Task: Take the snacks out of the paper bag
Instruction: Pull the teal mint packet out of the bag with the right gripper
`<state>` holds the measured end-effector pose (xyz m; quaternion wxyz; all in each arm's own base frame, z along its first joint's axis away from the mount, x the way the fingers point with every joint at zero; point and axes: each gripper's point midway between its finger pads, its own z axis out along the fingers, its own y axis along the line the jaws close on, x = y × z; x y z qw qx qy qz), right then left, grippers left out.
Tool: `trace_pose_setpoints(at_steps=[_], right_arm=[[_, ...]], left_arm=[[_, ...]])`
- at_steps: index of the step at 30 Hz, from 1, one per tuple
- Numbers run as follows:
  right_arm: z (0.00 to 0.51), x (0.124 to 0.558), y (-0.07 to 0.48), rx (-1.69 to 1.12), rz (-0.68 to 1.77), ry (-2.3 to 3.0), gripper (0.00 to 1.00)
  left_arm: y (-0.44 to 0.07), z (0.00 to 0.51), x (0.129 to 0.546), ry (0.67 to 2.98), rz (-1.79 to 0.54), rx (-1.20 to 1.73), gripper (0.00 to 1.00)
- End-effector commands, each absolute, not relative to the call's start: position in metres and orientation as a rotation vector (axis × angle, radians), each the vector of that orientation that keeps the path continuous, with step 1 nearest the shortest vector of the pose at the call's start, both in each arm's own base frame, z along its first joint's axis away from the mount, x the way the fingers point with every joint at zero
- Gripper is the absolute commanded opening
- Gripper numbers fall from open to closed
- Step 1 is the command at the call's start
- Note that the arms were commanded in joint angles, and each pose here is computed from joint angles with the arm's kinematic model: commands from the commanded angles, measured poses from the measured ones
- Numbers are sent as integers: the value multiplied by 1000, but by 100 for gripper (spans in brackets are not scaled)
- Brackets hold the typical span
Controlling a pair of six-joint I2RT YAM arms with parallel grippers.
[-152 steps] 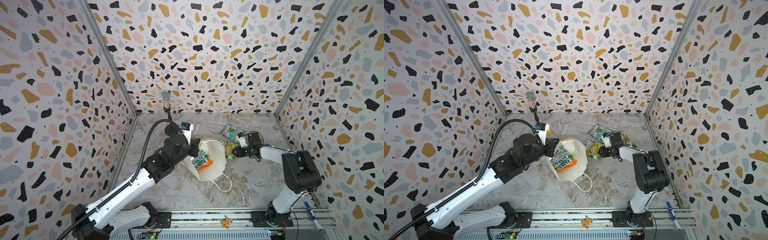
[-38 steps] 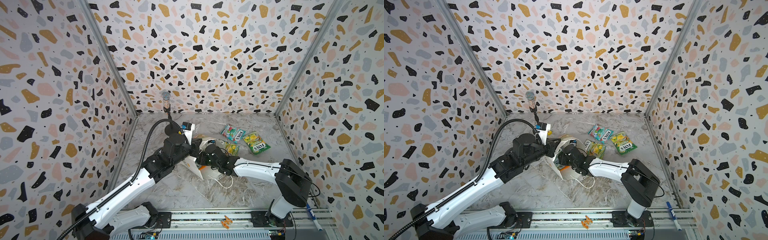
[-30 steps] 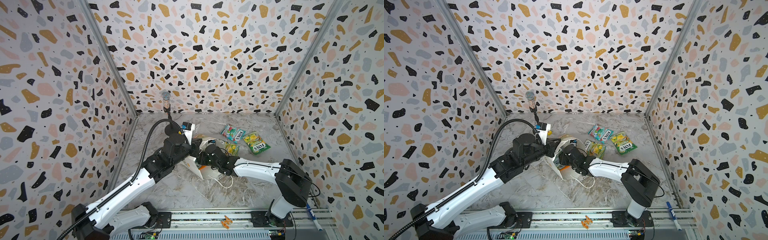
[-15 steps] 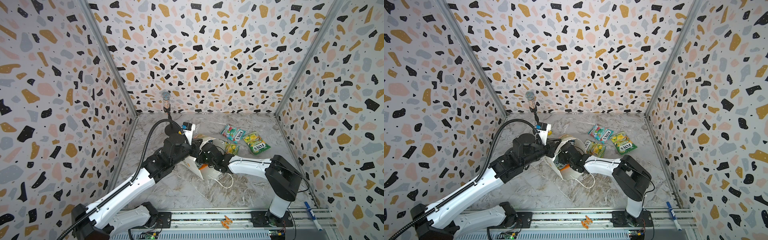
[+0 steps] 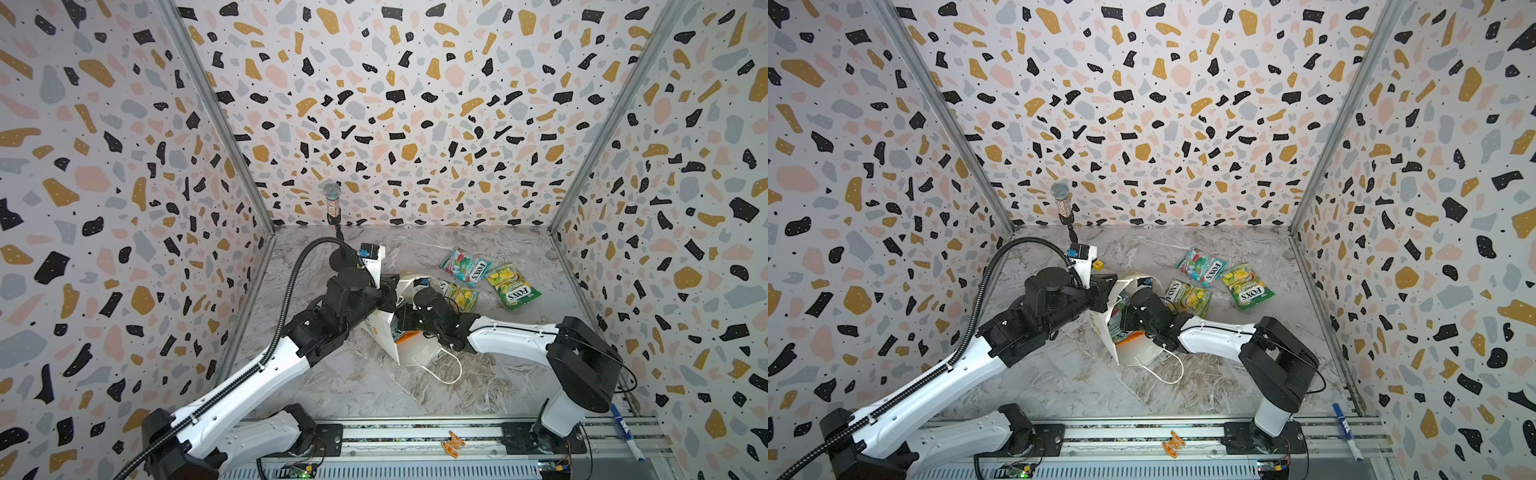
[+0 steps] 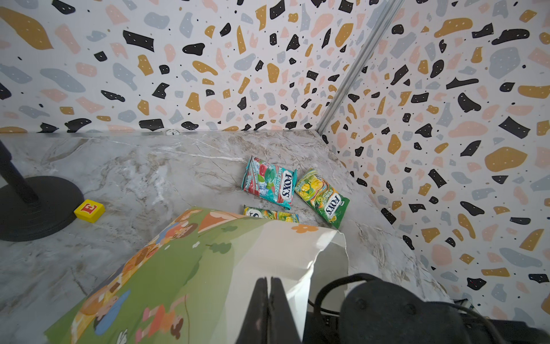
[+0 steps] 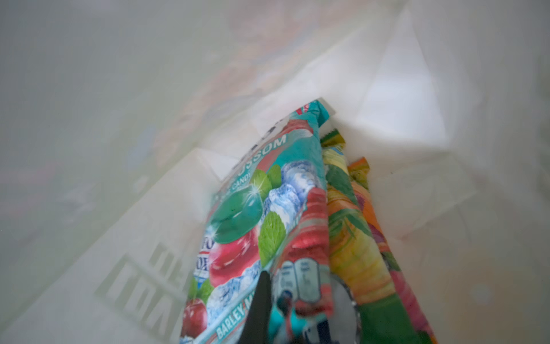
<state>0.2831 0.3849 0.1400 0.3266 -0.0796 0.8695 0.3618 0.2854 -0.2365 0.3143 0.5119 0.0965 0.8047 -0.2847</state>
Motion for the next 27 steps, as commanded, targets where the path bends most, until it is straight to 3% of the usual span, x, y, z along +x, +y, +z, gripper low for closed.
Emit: trace_pose_setpoints(at_steps=[1, 13, 27], right_arm=[[178, 271, 385, -335, 1000, 2186, 0], [210, 236, 354, -612, 828, 2079, 0], [284, 209, 303, -708, 758, 1873, 0]], left_arm=[[-227, 327, 289, 1896, -648, 182, 0], [-234, 321, 291, 1914, -671, 190, 0], [-236, 318, 292, 1924, -678, 188, 0]])
